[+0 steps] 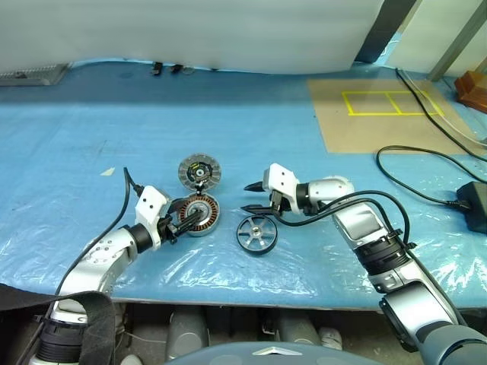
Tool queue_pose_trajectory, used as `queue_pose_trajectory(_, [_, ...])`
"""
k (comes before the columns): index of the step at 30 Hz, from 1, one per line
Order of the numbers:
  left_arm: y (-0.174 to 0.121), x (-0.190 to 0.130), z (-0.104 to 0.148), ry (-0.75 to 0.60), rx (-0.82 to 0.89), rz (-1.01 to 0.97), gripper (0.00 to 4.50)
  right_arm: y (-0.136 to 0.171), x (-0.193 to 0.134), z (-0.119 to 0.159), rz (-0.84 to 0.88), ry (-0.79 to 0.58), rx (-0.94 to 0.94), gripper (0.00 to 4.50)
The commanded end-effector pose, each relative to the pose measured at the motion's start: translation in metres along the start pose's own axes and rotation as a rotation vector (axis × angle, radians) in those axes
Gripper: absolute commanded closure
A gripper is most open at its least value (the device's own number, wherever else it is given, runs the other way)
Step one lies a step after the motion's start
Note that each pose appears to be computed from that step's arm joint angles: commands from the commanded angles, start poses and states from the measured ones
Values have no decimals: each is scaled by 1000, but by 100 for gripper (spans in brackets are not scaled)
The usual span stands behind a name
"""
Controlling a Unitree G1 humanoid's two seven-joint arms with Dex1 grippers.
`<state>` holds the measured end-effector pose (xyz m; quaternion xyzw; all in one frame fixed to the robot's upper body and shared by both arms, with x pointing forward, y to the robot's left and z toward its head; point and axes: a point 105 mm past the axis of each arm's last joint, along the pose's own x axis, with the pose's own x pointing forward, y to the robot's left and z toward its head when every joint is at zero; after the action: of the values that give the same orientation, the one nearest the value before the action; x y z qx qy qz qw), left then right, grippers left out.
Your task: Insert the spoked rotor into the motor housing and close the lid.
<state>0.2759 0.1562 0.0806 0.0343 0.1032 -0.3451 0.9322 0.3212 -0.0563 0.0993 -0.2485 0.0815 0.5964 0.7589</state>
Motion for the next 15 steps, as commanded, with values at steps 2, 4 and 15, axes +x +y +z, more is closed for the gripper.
queue_pose_trajectory(2, [4, -4, 10, -38, 23, 30, 316, -2, -1, 13, 4, -32, -50, 201])
queue_pose_trajectory(4, [6, -4, 13, -54, 21, 46, 390, -3, -1, 13, 4, -32, -51, 201])
queue_pose_trajectory(15, [15, 4, 5, 16, 98, 114, 449, -3, -1, 13, 3, -34, -52, 201])
